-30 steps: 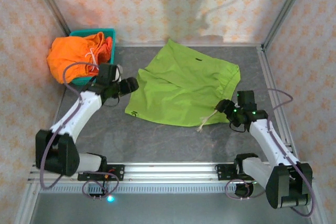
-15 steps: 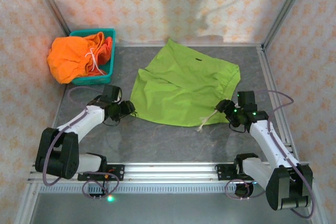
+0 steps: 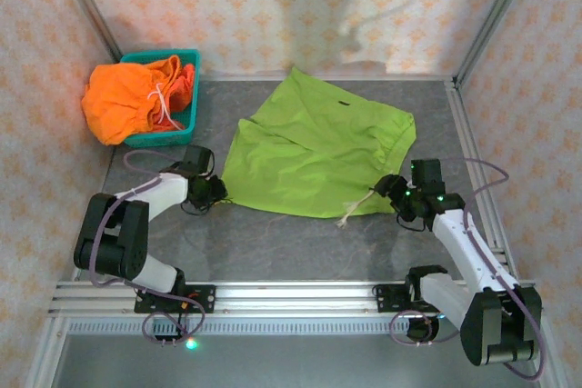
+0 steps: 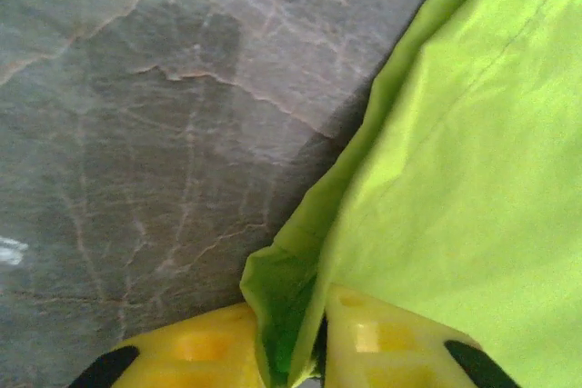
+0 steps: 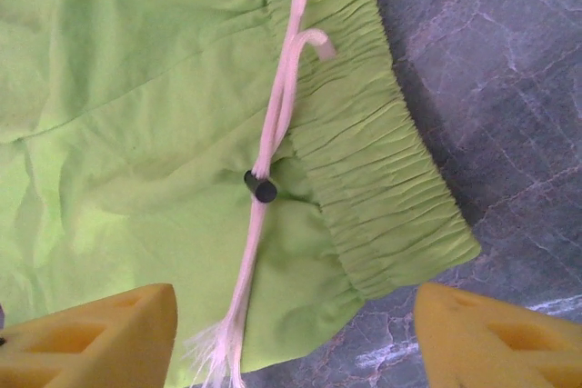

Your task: Fold and stack the shorts

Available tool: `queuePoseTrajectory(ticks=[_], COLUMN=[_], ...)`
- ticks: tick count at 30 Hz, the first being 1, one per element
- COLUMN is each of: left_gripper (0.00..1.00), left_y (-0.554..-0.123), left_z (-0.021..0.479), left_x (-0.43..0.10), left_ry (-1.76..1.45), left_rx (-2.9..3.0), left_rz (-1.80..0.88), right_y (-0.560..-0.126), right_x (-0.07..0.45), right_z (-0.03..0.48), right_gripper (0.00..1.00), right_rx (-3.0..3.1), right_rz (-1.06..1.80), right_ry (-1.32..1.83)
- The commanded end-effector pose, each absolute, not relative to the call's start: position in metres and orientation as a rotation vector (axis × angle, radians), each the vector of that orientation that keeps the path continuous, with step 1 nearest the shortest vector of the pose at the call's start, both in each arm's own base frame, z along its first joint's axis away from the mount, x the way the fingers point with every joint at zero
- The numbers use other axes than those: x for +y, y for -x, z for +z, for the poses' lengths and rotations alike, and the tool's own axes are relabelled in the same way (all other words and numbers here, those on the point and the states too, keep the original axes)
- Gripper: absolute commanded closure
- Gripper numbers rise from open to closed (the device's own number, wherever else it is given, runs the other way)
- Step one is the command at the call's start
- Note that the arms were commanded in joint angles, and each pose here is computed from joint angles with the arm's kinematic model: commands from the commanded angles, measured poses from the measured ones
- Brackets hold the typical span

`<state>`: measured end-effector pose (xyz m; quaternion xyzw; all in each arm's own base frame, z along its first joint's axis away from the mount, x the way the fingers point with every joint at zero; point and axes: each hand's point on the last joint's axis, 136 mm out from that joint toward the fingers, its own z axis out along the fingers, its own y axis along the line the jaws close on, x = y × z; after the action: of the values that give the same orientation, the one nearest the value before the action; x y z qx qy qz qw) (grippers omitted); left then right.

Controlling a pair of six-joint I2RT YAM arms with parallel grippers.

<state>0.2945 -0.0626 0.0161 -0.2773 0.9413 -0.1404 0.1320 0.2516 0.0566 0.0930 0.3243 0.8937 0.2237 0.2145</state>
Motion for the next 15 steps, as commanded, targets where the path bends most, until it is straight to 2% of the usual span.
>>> queuePoseTrajectory(ticks=[1,5,15], left_gripper=[0.89,0.90,0.92], left_y=[-0.322,-0.322,-0.318], left_z=[0.033,0.048,0.043], left_x=[-0.072,-0.071,-0.073], left_ry=[0.726,0.700,0.701], left_rx=[2.644,2.616,2.624], left_rz=[-0.468,-0.472,-0.491], right_y=[-0.246,-0.241,-0.234], right_x=[0.048,0.048,0.042], right_z=[0.084,0.074,0.050], right_gripper=[0.34,0.42,0.47], right_rx=[2.472,2.492,2.529], right_rz=[0.562,0.560,0.487], right_ry=[-0.977,-1.041,-1.150])
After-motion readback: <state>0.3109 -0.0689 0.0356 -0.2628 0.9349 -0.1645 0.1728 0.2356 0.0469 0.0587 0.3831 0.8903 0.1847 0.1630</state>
